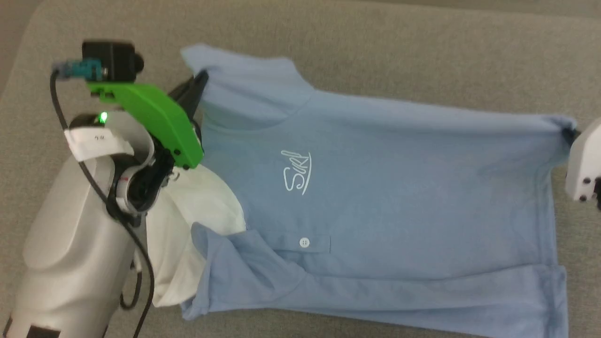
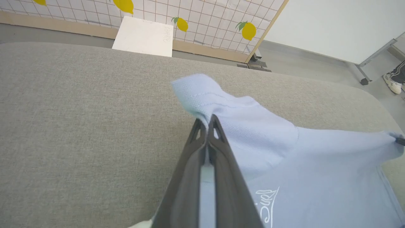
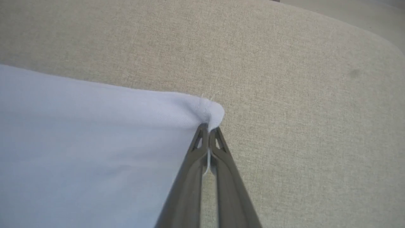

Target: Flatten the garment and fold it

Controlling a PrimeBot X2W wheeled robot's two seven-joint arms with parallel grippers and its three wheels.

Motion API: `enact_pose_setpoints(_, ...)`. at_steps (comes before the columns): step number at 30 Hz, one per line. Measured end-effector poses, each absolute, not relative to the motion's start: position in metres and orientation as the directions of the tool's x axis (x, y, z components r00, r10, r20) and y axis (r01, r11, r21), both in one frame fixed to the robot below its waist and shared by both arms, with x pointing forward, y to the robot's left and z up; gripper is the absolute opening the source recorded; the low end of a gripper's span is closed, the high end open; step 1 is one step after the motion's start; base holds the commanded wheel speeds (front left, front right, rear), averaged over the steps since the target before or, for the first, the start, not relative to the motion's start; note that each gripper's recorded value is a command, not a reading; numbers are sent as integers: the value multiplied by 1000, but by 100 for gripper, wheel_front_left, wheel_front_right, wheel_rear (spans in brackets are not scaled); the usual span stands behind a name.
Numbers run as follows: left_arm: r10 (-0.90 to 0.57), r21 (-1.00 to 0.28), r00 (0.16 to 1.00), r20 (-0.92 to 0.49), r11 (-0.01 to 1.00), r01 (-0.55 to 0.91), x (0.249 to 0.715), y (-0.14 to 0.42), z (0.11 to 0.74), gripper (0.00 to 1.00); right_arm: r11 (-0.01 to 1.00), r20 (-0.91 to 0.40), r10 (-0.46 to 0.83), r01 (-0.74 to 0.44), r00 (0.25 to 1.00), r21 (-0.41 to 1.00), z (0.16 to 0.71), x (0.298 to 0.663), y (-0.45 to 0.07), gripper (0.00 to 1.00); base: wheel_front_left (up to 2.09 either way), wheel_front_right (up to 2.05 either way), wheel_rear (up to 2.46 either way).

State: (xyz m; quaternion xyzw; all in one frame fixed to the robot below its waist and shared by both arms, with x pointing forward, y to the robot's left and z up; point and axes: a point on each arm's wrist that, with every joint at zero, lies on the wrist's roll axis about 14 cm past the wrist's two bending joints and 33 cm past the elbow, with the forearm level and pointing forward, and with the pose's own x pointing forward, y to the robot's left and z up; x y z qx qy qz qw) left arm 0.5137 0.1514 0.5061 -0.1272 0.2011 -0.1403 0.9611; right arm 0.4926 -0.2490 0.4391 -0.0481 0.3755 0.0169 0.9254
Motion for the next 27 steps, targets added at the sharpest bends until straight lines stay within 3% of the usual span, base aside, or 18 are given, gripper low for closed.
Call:
enact_pose_setpoints(16,-210,-468,898,-387,884,5,394,173,483,0,997,-710,-7,58,704,47,435,382,-256,0,0,0,0)
enact_pose_setpoints(26,-123,-484,818,-563,851,-205,338,186,419,0,987,-808,18,119,589,108,400,327,-246,0,0,0,0)
enact_pose_setpoints(27,-114,-480,812,-573,849,-220,337,187,417,100,986,-818,26,120,575,115,398,321,-244,4,0,0,0)
